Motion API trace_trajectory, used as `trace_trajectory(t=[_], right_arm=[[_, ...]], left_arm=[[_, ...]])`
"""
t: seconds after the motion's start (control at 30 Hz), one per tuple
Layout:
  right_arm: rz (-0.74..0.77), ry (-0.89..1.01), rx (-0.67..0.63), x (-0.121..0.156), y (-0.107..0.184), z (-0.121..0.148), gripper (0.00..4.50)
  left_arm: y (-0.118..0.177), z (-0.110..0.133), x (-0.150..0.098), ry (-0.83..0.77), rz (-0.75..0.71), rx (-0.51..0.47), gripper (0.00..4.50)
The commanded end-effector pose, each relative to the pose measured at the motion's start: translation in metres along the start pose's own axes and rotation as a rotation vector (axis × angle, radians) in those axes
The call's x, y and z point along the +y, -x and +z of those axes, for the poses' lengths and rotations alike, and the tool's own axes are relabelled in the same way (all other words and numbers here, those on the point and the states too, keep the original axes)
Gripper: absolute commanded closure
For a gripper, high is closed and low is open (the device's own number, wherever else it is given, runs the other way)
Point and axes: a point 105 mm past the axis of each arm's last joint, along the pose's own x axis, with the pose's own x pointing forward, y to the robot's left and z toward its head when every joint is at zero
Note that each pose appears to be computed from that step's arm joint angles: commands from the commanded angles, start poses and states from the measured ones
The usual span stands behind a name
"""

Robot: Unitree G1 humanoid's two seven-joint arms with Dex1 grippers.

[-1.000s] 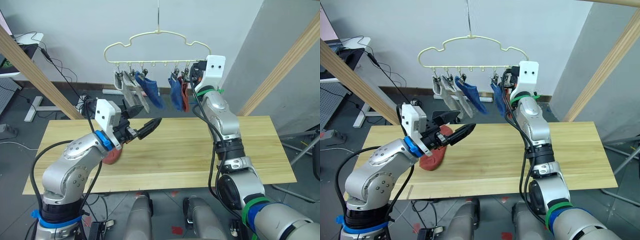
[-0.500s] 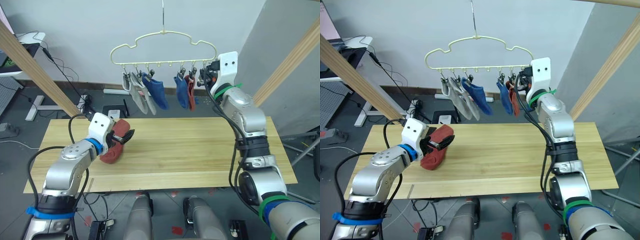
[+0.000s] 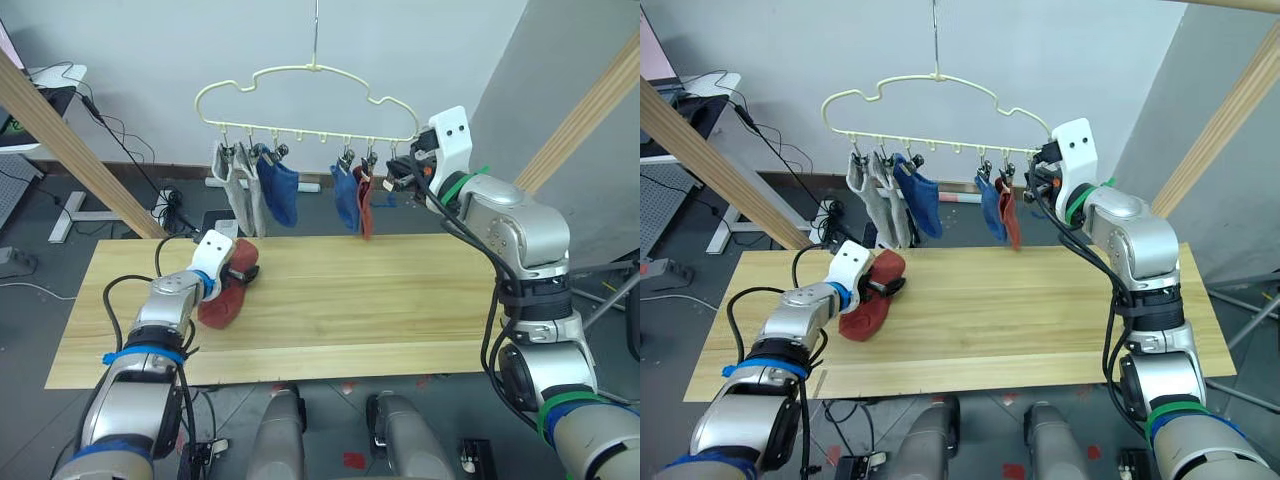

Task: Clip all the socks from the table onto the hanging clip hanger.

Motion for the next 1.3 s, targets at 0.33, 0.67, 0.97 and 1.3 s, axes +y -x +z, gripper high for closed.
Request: trace_trajectory(t=[0.33,0.67,0.97,1.3], right_arm=[[-0.028,-0.023,0.004,-0.005,0.012,0.002,4.50],[-0.037,-0.062,0.009,-0.019,0.016,0.004,4.50],[-0.008,-0.283,0.039,-0.021,0.023,0.005,4.50],[0.021,-0.620,0.085,-0.016,0.031,0.015,4.50]], left_arm=[[-0.003,-0.031,-0.014,-0.033,-0.102,0.108,1.92],[0.003,-0.001,-0.051,-0.038,-0.274,-0.059,4.49],[0.039,0.051,-0.120,0.026,-0.456,-0.308,4.49],[0.074,0.128,-0.197,0.002,-0.596,-0.670,4.49]])
